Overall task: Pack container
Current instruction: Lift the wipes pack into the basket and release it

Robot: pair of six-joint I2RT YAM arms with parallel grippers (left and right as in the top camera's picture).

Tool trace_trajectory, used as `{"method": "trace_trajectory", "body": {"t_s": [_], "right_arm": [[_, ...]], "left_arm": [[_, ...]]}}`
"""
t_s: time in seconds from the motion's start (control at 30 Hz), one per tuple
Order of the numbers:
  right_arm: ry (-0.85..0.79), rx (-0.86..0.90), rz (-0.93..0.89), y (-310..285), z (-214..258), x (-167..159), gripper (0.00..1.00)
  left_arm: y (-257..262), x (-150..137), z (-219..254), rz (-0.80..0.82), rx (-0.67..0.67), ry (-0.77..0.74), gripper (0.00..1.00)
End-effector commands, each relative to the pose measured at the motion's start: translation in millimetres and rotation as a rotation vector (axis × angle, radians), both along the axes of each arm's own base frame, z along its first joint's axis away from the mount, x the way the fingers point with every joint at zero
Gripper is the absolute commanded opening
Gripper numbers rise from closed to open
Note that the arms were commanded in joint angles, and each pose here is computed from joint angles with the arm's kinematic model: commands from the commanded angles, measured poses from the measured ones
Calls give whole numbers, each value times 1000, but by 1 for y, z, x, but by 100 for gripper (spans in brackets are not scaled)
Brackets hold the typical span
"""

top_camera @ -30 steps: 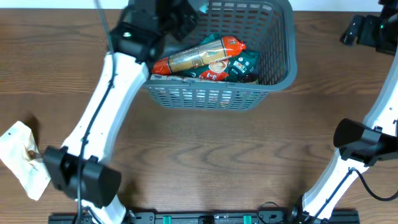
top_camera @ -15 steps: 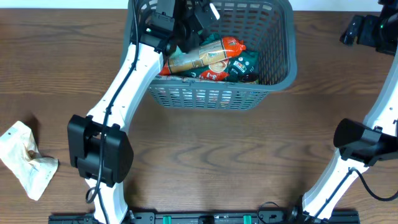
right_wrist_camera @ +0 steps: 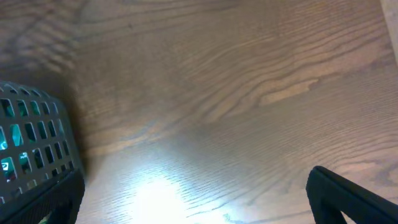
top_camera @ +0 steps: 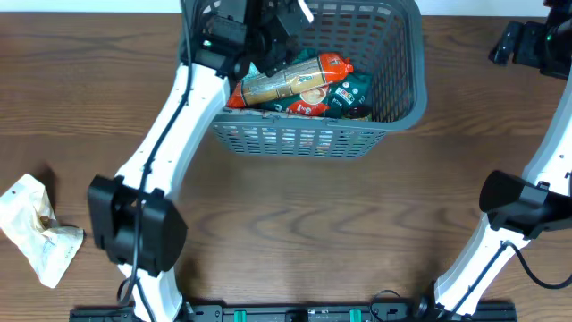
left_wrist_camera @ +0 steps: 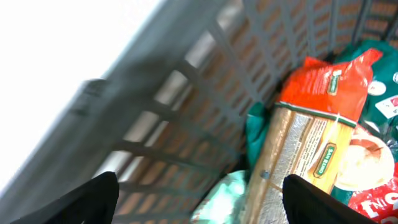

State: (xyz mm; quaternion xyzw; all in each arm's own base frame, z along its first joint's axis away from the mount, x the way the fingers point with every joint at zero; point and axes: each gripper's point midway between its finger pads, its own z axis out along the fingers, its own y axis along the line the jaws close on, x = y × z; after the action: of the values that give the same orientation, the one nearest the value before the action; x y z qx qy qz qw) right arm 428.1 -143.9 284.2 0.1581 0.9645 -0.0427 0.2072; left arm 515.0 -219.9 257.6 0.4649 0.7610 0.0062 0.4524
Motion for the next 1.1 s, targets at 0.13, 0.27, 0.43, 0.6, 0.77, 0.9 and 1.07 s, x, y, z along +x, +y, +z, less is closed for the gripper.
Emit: {"method": "trace_trajectory", "body": {"t_s": [0.13, 0.27, 0.43, 0.6, 0.77, 0.9, 1.07], "right_arm": [[14, 5, 8, 1, -5, 1, 99], [13, 5, 8, 1, -5, 1, 99], [14, 5, 8, 1, -5, 1, 99], [14, 5, 8, 1, -5, 1, 99], [14, 5, 8, 1, -5, 1, 99], [14, 5, 8, 1, -5, 1, 99], [14, 6, 10, 2, -5, 1, 99]], "left_arm": [[26, -10, 62, 79, -21, -117, 85], [37, -18, 81, 120, -17, -150, 90], [54, -31, 103, 171, -20, -173, 96], [81, -47, 130, 234, -56, -193, 99], [136, -67, 158, 405, -53, -230, 99], [216, -95, 176, 728, -80, -242, 99], [319, -156, 176, 1167, -262, -191, 98]]}}
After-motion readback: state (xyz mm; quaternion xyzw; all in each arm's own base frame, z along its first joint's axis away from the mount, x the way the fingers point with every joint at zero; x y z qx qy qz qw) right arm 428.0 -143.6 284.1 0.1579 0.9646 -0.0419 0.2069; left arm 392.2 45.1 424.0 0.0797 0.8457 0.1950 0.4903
